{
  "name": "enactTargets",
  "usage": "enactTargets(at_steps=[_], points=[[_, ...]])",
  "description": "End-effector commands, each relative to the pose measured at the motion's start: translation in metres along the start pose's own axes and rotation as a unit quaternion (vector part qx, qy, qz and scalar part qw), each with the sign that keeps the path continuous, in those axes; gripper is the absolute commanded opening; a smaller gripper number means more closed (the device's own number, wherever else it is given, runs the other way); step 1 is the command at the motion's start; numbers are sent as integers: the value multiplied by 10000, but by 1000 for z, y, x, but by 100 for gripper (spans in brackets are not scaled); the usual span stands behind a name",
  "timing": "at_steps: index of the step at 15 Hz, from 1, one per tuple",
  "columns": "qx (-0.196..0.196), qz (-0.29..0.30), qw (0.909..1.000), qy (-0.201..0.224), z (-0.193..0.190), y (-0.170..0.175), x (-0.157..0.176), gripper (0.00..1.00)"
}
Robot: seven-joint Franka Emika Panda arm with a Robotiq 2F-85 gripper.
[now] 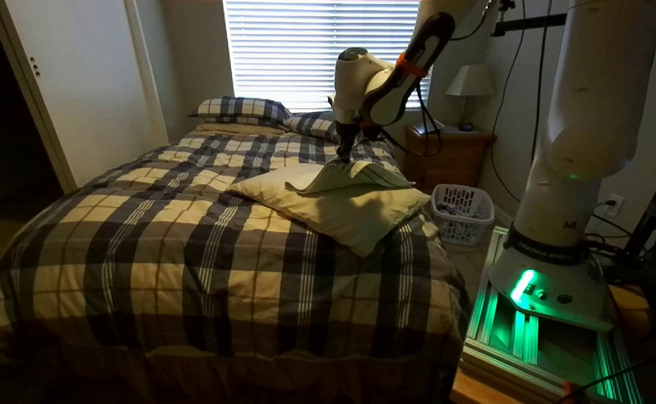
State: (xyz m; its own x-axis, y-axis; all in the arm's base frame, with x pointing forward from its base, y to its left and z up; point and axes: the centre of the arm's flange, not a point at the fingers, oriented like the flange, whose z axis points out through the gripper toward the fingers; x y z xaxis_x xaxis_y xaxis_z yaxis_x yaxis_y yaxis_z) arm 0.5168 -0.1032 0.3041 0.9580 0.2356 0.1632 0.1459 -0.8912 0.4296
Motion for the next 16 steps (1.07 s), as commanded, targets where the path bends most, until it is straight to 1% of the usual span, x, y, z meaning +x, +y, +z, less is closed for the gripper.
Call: enactTargets(at_steps=[1,3,4,5,6,7,9,10,11,13,14,15,16], points=[[114,7,9998,-142,4,-7,-2,2],[180,30,9993,-316,9,-12,-6,2],[186,52,9991,-368,10,-14,-8,29],[189,80,9989,-424,12,-15,-9,24],[190,82,9987,-462,13,-15,-10,9],[179,89,9987,-475,14,-16,-10,8],[178,90,9984,-521,16,-16,-11,0],[171,92,9984,-536,17,-15,-11,0],[162,96,9983,-543,17,-15,-12,2],[175,89,9983,-551,16,-15,-11,2],[187,90,9983,-546,15,-15,-12,6],[183,88,9983,-550,15,-15,-11,34],[166,100,9983,-550,16,-14,-11,5]])
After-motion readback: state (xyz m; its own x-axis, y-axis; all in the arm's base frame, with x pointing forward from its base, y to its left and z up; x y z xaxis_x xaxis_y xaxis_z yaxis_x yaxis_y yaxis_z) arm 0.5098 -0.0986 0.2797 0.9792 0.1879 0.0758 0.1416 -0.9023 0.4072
